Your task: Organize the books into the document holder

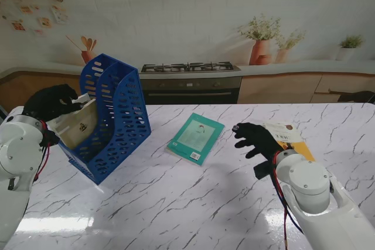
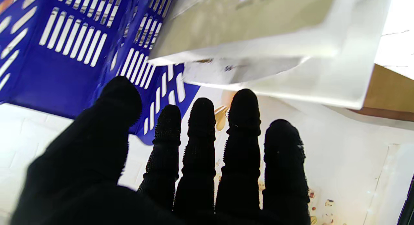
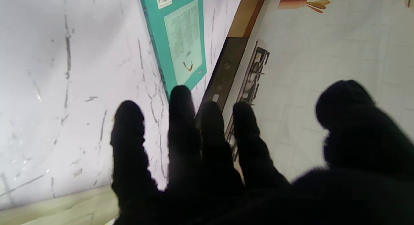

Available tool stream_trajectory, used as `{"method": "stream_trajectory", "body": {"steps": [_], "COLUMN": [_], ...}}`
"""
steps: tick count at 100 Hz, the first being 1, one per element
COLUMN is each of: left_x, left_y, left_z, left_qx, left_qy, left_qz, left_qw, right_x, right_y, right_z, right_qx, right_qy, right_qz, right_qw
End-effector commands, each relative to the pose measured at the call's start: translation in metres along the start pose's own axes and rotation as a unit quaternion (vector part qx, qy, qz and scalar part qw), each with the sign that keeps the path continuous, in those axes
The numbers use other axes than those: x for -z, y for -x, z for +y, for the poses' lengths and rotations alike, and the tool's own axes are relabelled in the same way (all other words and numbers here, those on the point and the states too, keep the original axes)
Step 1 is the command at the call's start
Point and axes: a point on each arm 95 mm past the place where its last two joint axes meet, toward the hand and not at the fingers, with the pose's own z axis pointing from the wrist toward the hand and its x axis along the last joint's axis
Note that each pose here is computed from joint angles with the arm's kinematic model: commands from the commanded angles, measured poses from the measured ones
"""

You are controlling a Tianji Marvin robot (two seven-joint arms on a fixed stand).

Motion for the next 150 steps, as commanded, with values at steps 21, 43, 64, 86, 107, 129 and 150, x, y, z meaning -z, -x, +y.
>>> {"method": "stream_trajectory", "body": {"steps": [21,43,64,86,107,129,150], "left_x": [0.019,0.031,0.037,0.045,0.044,0.044,0.038], "left_y": [-0.037,-0.063,-0.093,-0.125,-0.150,-0.176,-0.195], "left_z": [-0.022,-0.021,-0.009,0.004,0.017,0.039,0.067], "left_qx": [0.025,0.048,0.091,0.127,0.158,0.205,0.237], "left_qy": [-0.035,-0.033,-0.077,-0.073,-0.073,-0.035,0.025], "left_qz": [0.046,0.088,0.141,0.194,0.240,0.286,0.320], "left_qw": [0.9980,0.9945,0.9828,0.9700,0.9552,0.9355,0.9171], "right_x": [0.004,0.008,0.010,0.014,0.017,0.021,0.024], "right_y": [0.001,0.000,-0.002,-0.002,0.001,0.005,0.009], "right_z": [-0.002,0.000,0.003,0.003,0.004,0.005,0.007], "right_qx": [-0.005,-0.004,-0.008,-0.016,-0.021,-0.016,-0.014], "right_qy": [0.004,0.009,0.017,0.020,0.023,0.034,0.040], "right_qz": [0.006,0.012,0.017,0.022,0.021,0.020,0.021], "right_qw": [1.0000,0.9999,0.9997,0.9994,0.9993,0.9991,0.9989]}}
